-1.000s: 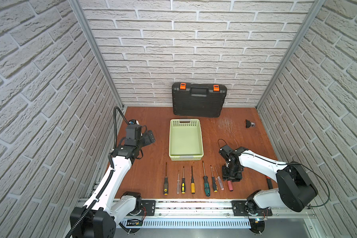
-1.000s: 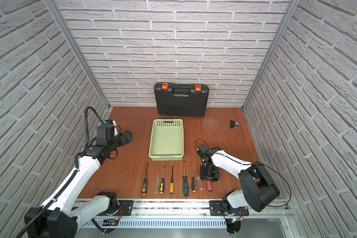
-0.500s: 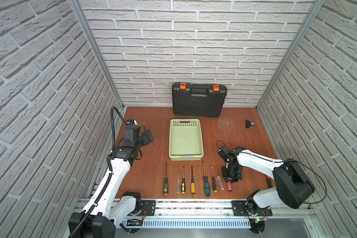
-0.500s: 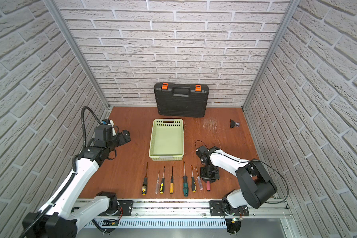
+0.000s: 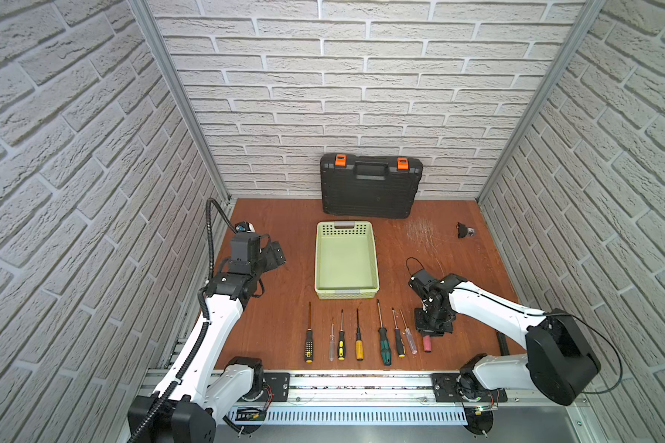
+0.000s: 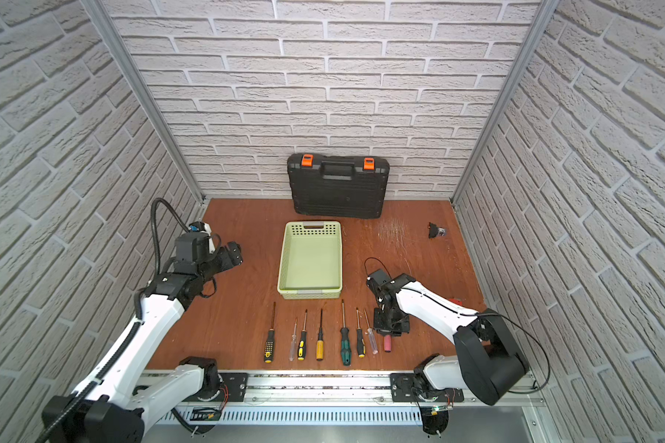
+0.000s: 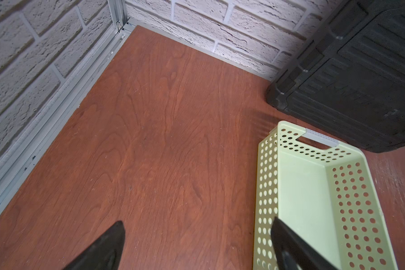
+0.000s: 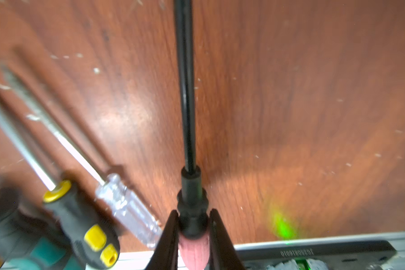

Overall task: Put the screwdriver in the bin
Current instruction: Pick up the screwdriver from the bottom-right of the table, then place the screwdriver into the bin.

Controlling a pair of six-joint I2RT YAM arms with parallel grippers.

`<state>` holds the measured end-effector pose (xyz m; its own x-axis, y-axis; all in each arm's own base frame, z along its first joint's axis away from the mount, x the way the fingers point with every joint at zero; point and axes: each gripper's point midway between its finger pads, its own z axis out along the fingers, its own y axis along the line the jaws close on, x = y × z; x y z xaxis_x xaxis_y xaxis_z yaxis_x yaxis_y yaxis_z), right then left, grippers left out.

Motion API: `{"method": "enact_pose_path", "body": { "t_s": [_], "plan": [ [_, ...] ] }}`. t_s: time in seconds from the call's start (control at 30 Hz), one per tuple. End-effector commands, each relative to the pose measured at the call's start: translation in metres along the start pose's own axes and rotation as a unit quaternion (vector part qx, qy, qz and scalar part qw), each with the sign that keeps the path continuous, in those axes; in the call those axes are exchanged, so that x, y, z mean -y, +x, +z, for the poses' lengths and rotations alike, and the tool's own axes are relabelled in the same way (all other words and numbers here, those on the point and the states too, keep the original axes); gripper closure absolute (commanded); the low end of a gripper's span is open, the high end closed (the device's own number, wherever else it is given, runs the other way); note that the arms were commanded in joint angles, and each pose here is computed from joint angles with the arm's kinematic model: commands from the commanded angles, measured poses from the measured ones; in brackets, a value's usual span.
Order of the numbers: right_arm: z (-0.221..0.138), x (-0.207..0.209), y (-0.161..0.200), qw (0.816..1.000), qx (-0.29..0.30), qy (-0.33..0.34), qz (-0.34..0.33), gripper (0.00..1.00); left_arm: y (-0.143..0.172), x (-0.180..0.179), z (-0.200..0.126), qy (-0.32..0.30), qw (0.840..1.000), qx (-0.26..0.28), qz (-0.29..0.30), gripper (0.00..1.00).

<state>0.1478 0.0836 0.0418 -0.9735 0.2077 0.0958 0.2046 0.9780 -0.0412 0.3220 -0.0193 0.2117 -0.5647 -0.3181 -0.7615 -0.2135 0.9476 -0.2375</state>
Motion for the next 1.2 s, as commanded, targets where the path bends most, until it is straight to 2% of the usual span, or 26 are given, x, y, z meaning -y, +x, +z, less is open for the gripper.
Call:
{"method": "enact_pose_path", "body": {
  "t_s": [0.0,0.13,0.27,0.4,0.5,0.67,0.8,0.9,1.17],
  "plan": [
    [-0.034,0.0,-0.013,0.999,0.051,-0.002,-0.004,0.95,-0.005,0.0,-0.002,0.003,1.0,0.005,-0.008,0.03],
    [-0.089,-0.019,-0.033,0.994,0.095,-0.036,-0.027,0.94,0.003,0.002,0.001,0.006,1.0,-0.02,-0.017,0.04],
    [-0.147,-0.064,-0.062,0.979,0.152,-0.124,-0.06,0.94,0.016,0.008,0.009,0.03,0.995,-0.066,-0.061,0.04],
    [-0.17,-0.125,-0.09,0.961,0.151,-0.21,-0.097,0.94,0.032,0.007,0.013,0.028,0.99,-0.112,-0.087,0.06],
    [-0.179,-0.165,-0.108,0.953,0.17,-0.21,-0.138,0.94,0.04,0.009,0.01,0.031,0.986,-0.133,-0.092,0.05],
    [-0.17,-0.228,-0.136,0.943,0.159,-0.238,-0.172,0.94,0.054,0.011,0.006,0.038,0.98,-0.163,-0.105,0.06],
    [-0.153,-0.256,-0.156,0.944,0.156,-0.228,-0.183,0.94,0.058,0.013,0.0,0.043,0.979,-0.17,-0.103,0.06],
    [-0.125,-0.265,-0.169,0.951,0.14,-0.21,-0.178,0.94,0.058,0.014,0.0,0.048,0.979,-0.168,-0.104,0.06],
    [-0.091,-0.277,-0.186,0.959,0.127,-0.2,-0.157,0.95,0.059,0.013,0.003,0.042,0.979,-0.176,-0.094,0.07]
  ]
}}
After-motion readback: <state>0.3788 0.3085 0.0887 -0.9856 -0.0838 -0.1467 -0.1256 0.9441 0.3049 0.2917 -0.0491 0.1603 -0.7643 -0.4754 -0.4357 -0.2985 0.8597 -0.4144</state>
